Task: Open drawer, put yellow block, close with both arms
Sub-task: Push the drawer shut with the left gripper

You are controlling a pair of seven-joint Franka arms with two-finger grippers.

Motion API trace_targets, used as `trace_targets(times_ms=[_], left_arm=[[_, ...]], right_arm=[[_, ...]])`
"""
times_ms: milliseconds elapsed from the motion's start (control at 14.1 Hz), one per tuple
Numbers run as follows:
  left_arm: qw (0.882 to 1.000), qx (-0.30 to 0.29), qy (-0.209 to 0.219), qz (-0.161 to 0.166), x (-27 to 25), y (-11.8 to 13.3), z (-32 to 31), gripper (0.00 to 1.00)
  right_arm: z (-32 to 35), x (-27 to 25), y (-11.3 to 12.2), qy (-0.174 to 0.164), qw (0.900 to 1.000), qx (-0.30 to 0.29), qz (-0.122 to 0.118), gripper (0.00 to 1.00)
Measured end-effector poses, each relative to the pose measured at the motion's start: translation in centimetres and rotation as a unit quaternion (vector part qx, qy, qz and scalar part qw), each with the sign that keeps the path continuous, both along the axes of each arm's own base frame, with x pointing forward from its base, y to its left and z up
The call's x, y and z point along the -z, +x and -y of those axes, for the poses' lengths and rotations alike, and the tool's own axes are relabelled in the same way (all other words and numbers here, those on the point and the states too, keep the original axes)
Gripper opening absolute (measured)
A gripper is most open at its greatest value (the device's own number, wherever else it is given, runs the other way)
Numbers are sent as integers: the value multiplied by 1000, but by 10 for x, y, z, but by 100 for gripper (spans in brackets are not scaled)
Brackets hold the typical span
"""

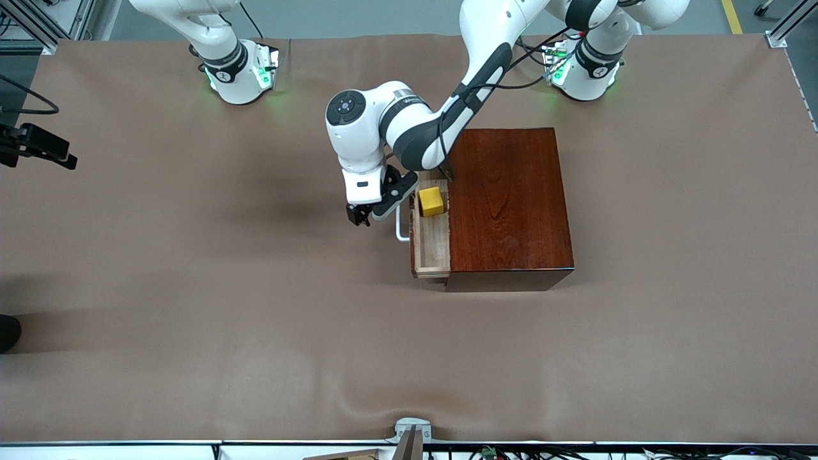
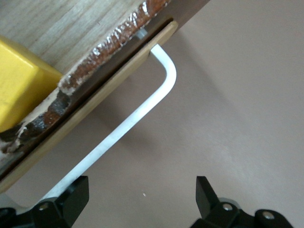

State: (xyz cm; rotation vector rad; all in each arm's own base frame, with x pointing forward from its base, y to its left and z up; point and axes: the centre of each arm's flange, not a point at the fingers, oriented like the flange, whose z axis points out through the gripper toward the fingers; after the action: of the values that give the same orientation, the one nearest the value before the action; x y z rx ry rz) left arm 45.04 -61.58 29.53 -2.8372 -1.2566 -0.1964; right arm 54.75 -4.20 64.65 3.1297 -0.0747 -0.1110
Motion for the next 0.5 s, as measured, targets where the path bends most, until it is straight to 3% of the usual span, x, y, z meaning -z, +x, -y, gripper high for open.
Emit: trace_targets(times_ms=[354,496], left_arm=[[998,-24,45,-31,5,13,-25,100],[997,-29,54,-37,6,16,-31,100]], right_arm=[[-1,-33,-12,-1,999,-2,32,100],[-3,-42,-16,-1,1000,-3,31,100]])
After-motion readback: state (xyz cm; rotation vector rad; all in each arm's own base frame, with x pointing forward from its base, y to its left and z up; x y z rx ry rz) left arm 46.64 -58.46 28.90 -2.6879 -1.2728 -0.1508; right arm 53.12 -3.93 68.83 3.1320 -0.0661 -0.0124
